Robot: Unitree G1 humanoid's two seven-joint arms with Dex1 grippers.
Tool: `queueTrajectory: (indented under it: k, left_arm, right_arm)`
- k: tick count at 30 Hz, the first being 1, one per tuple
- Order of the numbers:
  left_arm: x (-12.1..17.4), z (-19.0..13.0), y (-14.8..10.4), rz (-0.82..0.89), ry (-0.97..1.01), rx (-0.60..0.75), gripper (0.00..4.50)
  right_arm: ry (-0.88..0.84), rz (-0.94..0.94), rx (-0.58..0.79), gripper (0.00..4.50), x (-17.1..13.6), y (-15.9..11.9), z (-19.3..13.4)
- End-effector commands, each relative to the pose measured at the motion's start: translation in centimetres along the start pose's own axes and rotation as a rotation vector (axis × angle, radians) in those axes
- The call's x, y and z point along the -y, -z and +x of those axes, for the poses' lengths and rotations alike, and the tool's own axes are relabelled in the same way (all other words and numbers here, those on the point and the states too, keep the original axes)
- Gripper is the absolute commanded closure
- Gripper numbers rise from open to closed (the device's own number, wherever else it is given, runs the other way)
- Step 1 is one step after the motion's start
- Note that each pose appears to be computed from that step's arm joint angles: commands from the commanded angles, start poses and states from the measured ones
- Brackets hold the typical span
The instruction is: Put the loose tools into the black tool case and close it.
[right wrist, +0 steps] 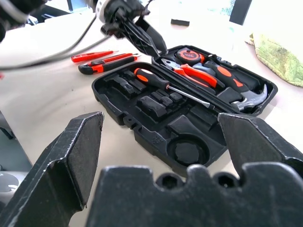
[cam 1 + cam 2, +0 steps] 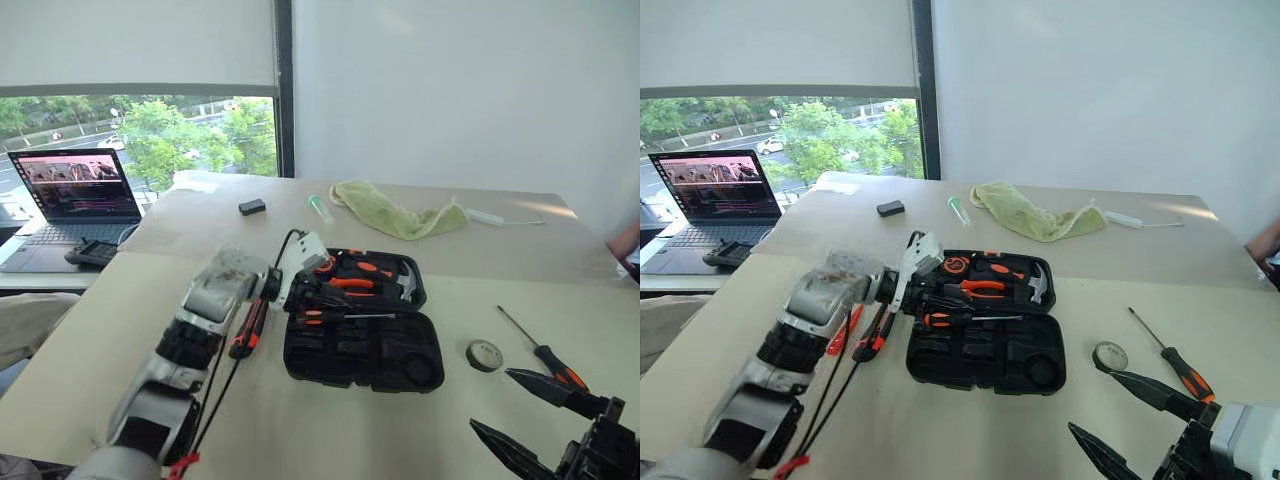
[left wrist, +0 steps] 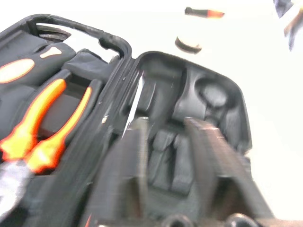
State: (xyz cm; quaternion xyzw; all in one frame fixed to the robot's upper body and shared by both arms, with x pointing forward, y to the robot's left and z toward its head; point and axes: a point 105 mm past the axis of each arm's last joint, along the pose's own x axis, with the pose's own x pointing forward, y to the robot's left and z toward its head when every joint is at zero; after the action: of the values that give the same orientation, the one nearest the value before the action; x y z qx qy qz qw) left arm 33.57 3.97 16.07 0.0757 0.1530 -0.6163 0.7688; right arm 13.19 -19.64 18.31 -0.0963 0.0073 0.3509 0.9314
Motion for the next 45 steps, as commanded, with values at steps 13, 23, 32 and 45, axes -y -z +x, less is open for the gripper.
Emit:
queueTrajectory:
  k: [13,23,32,45]
  left_arm:
    - [-2.2,3.1,3.1,0.011,-0.3,0.118,4.48]
    - [-1.3,5.3,7.8,0.063,-0.233,-0.15,4.48]
    - [-1.2,5.8,6.3,0.073,-0.213,-0.037,4.48]
    - [3.2,-5.7,-1.9,0.065,0.026,0.284,3.71]
  right_arm:
    - [0.009,-0.017,0.017,0.0,-0.7,-0.9,0.1]
    - [0.016,-0.015,0.018,0.0,-0.8,-1.1,0.3]
    - [0.044,-0.006,0.018,0.0,-0.7,-1.0,0.7]
    - [0.285,-0.013,-0.174,0.0,3.5,0.1,1.3]
